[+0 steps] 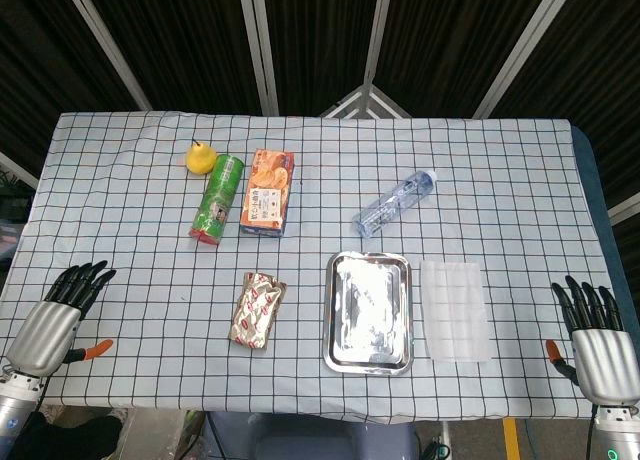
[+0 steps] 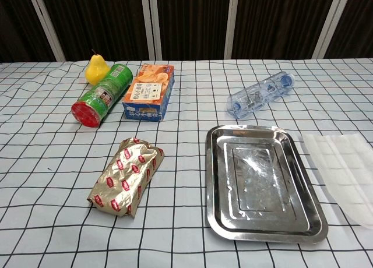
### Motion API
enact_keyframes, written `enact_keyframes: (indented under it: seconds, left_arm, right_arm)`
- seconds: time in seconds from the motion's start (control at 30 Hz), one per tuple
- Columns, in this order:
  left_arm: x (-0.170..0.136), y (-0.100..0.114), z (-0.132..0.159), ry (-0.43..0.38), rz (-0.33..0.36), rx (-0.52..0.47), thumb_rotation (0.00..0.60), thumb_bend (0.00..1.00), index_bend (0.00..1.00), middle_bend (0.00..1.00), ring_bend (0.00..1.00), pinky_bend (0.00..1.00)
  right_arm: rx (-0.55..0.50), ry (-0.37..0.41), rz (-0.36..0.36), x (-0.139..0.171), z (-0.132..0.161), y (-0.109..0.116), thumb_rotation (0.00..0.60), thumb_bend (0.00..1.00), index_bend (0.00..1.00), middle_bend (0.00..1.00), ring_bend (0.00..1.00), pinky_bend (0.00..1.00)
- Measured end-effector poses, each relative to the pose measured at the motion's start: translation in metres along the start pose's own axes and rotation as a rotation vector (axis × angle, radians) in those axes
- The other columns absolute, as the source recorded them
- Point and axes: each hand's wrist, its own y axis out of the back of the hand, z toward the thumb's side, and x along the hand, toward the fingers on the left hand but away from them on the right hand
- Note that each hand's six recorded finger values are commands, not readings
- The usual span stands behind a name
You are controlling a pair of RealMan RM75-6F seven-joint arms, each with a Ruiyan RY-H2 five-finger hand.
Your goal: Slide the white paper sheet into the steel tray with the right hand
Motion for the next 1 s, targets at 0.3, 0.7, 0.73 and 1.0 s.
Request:
enact_keyframes:
  seconds: [0.3, 0.7, 0.73, 1.0]
  left_arm:
    - [0.000, 0.000, 0.000, -0.001, 0.001, 0.001, 0.600, 0.01, 0.00, 0.00, 0.00, 0.00]
    - [0.001, -0.001, 0.000, 0.000, -0.005, 0.001, 0.600, 0.01, 0.00, 0.00, 0.00, 0.00]
    - [0.001, -0.001, 0.000, 0.000, -0.005, 0.002, 0.600, 0.01, 0.00, 0.00, 0.00, 0.00]
    - [0.001, -0.001, 0.001, -0.002, -0.005, 0.004, 0.600, 0.01, 0.00, 0.00, 0.00, 0.00]
  right_arm:
    - [-0.002, 0.010, 0.001, 0.001, 0.002, 0.000, 0.600, 0.40, 0.00, 0.00, 0.00, 0.00]
    - [0.034, 0.139, 0.064, 0.007, 0.026, -0.017, 0.600, 0.40, 0.02, 0.00, 0.00, 0.00]
    - [0.041, 0.150, 0.074, 0.007, 0.029, -0.020, 0.600, 0.40, 0.03, 0.00, 0.00, 0.00]
    - [0.047, 0.196, 0.149, 0.009, 0.052, -0.048, 0.600, 0.40, 0.04, 0.00, 0.00, 0.00]
